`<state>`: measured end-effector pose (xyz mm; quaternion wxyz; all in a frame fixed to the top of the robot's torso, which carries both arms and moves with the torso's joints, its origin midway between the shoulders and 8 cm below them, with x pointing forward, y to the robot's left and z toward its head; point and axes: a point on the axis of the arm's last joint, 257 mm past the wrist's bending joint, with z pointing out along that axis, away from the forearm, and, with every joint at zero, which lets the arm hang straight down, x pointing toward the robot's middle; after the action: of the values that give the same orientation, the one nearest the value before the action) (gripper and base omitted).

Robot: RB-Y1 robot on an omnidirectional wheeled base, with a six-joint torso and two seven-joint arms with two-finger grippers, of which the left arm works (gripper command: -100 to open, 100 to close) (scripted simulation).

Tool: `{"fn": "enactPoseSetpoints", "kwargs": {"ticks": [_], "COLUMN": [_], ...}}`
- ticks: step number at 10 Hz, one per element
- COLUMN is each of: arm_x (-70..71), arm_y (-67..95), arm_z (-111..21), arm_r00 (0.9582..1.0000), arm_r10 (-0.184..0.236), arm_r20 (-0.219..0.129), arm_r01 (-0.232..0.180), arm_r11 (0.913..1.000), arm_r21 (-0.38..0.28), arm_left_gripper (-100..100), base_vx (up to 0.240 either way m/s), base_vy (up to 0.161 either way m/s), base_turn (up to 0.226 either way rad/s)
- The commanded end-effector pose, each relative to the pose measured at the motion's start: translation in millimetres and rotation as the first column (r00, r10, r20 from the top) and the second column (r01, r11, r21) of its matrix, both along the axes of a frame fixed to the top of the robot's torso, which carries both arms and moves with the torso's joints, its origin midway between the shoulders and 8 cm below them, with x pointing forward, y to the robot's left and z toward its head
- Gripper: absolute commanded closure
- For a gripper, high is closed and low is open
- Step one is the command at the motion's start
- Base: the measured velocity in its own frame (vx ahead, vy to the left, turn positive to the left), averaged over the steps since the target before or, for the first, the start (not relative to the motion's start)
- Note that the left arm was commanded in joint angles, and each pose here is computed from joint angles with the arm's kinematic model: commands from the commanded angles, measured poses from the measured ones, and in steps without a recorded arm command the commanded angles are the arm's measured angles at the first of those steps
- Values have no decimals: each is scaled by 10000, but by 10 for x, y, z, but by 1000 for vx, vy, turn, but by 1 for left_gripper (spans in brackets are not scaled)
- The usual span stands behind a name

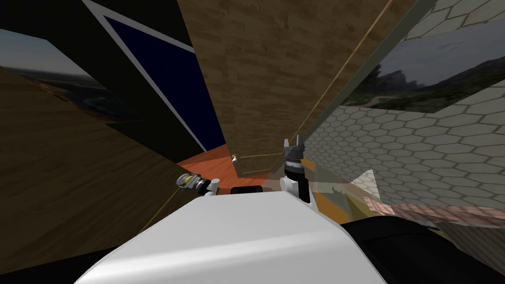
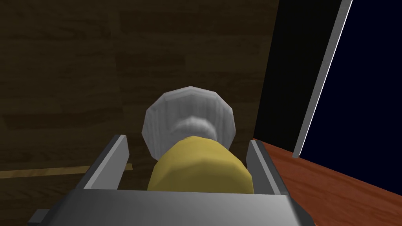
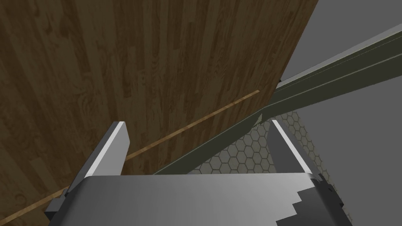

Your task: Push the door open

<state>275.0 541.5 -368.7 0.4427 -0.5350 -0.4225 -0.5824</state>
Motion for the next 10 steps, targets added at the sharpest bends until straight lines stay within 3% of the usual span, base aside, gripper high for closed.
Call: {"fn": "enactPoseSetpoints", "kwargs": {"ticks": [1,3,4,5,6,7,9,10], "arm_x": [-195,-317,-317,-443,-443,-507,-507,-571], "arm_y": [138,198,198,243,243,262,262,277], "arm_z": [59,75,75,83,83,85,85,85], "arm_r00": [9980,9933,9933,9857,9857,9808,9808,9752], "arm_r10": [635,1150,1150,1675,1675,1938,1938,2200], "arm_r20": [71,139,139,198,198,225,225,249], "arm_r01": [-636,-1153,-1153,-1679,-1679,-1943,-1943,-2206], "arm_r11": [9977,9930,9930,9855,9855,9806,9806,9751], "arm_r21": [216,243,243,247,247,243,243,235], "arm_left_gripper": [100,100,100,100,100,100,100,100], "base_vx": [18,16,17,31,23,21,7,10], "base_vy": [76,106,78,94,88,71,45,33], "base_turn": [-107,-125,-38,-149,-84,-70,-11,-76]}}
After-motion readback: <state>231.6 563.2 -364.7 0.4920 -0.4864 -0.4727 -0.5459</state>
